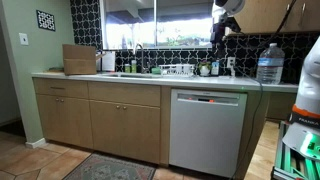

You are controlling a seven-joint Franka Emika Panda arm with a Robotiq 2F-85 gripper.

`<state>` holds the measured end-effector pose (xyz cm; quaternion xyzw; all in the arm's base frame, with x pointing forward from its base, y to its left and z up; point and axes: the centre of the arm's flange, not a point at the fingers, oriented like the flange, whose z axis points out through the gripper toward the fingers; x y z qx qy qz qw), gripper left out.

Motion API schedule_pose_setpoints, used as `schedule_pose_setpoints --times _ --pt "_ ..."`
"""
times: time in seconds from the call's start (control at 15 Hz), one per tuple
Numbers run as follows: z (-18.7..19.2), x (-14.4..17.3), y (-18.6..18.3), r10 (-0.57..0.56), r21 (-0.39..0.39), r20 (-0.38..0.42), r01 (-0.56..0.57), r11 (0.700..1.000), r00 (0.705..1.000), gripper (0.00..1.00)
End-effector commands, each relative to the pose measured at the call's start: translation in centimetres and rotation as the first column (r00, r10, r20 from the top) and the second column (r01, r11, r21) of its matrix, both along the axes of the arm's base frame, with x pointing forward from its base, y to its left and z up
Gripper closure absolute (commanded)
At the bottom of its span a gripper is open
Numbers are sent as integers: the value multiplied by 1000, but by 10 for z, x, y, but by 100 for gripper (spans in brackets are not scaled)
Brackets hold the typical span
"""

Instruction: Push a button on the dishwasher

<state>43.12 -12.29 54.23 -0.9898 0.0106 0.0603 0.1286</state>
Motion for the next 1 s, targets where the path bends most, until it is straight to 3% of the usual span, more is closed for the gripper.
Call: schedule_pose_setpoints --times 0.0,0.47,0.73,0.93 --pt "0 0 0 0 0 0 0 1000 1000 0" --pt "0 0 0 0 0 0 0 1000 1000 0" --pt "-18 14 36 -40 -223 57 52 973 998 0" --pt "-41 28 69 -23 -383 93 57 922 995 0"
